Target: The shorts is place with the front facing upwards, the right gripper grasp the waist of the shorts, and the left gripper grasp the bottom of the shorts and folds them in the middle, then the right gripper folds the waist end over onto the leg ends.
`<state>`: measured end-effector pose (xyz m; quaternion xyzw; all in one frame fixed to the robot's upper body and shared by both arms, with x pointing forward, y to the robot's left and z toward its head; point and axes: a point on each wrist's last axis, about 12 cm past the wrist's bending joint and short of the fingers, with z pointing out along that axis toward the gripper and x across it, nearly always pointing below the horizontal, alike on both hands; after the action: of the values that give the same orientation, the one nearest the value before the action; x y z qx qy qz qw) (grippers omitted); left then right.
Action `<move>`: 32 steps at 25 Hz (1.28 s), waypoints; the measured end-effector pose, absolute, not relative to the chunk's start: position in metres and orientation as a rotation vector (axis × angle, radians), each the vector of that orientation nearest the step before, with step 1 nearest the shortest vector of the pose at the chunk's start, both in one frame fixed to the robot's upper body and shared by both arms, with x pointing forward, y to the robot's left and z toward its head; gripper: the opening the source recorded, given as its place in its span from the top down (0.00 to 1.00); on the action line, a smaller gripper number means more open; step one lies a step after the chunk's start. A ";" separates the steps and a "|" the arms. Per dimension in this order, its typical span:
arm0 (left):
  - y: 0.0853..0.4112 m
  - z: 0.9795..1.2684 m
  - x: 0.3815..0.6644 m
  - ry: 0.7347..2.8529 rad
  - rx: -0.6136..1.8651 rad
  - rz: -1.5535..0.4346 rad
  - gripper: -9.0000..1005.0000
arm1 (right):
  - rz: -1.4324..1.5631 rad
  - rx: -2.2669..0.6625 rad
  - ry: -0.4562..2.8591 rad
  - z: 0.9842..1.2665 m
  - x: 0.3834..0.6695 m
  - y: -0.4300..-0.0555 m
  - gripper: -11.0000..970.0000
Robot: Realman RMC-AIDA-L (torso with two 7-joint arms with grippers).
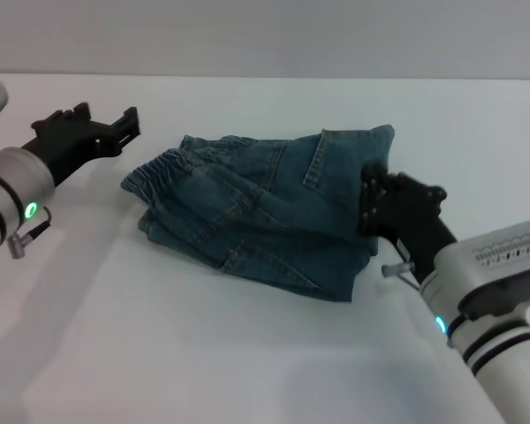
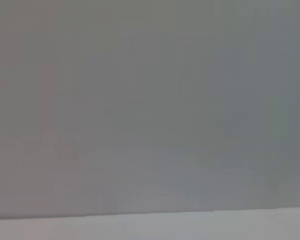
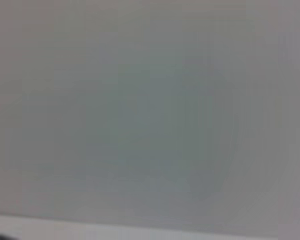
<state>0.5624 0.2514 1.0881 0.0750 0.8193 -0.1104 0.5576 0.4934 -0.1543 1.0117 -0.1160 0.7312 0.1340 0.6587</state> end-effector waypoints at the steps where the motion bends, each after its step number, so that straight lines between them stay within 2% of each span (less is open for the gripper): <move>1: 0.248 1.089 0.563 1.931 0.189 -0.266 0.29 | 0.318 -0.264 1.679 1.009 0.489 -0.152 0.83; 4: 0.238 1.092 0.566 1.919 0.224 -0.285 0.29 | 0.331 -0.265 1.702 1.006 0.486 -0.151 0.97; 11: 0.217 1.095 0.570 1.911 0.303 -0.322 0.29 | 0.383 -0.260 1.833 0.994 0.495 -0.150 0.98; 20: 0.210 1.086 0.569 1.936 0.334 -0.333 0.29 | 0.430 -0.212 1.923 0.991 0.517 -0.154 0.98; 32: 0.194 1.053 0.566 2.062 0.408 -0.385 0.29 | 0.389 -0.170 1.940 0.996 0.536 -0.165 0.97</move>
<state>0.5665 0.1937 1.0527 0.1674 0.8458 -0.1581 0.4813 0.5358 -0.1646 0.9960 -0.0718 0.8182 0.1642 0.5463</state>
